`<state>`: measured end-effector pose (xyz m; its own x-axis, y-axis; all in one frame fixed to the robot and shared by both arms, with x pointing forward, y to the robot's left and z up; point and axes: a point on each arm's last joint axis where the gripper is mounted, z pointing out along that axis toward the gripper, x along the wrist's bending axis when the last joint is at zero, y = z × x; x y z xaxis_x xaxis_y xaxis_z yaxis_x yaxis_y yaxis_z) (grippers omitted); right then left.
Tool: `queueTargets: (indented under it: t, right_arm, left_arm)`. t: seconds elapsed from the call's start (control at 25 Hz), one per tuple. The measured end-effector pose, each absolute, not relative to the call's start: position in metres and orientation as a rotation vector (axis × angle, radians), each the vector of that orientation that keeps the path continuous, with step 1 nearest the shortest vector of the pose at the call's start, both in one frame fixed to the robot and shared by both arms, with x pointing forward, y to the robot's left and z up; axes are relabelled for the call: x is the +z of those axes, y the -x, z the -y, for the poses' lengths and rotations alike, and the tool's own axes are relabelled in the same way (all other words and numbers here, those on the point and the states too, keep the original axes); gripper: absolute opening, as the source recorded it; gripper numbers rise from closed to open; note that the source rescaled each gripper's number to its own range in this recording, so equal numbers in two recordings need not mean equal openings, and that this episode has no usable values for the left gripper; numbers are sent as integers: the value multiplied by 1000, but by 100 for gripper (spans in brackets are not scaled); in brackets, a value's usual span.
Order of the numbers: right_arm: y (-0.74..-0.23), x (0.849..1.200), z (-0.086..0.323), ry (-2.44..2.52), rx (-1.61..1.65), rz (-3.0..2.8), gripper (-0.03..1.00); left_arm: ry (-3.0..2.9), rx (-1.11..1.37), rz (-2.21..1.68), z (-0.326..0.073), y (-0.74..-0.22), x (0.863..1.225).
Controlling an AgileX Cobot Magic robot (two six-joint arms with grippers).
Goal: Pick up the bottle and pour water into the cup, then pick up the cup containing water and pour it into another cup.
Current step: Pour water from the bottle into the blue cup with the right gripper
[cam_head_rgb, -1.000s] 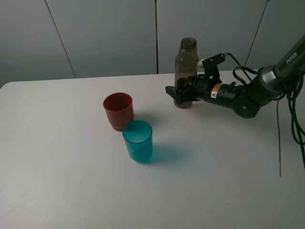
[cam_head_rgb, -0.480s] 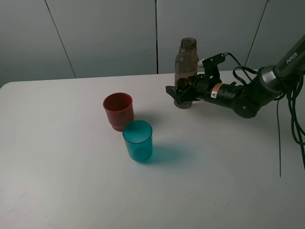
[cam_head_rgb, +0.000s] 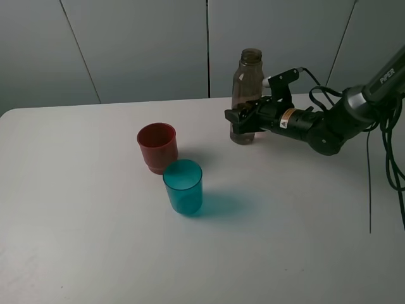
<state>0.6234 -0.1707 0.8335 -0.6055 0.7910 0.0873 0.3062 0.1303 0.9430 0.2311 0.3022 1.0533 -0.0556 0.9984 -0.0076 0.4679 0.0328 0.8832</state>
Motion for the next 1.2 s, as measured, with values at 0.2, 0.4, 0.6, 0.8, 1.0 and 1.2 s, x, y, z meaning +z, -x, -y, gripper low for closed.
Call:
queueTargets:
  t: [0.2, 0.4, 0.6, 0.8, 1.0, 1.2]
  right_arm:
    - [-623, 833, 171, -1055, 1481, -1977, 2]
    - [-624, 834, 171, -1056, 1477, -1979, 2]
    - [-624, 848, 171, -965, 1417, -2020, 1]
    - [-624, 875, 168, -745, 1373, -2026, 1]
    - [-621, 896, 167, -611, 1322, -2064, 1]
    - [-616, 908, 161, -462, 1291, -2104, 1]
  left_arm:
    - [-1517, 961, -1611, -302, -231, 1053]
    - [-1517, 961, -1611, -302, -231, 1053]
    - [-1517, 961, -1611, -302, -231, 1053]
    - [-1517, 961, -1611, -302, -231, 1053]
    - [-1517, 961, -1611, -302, -231, 1053]
    - [-1517, 961, -1611, -302, -231, 1053]
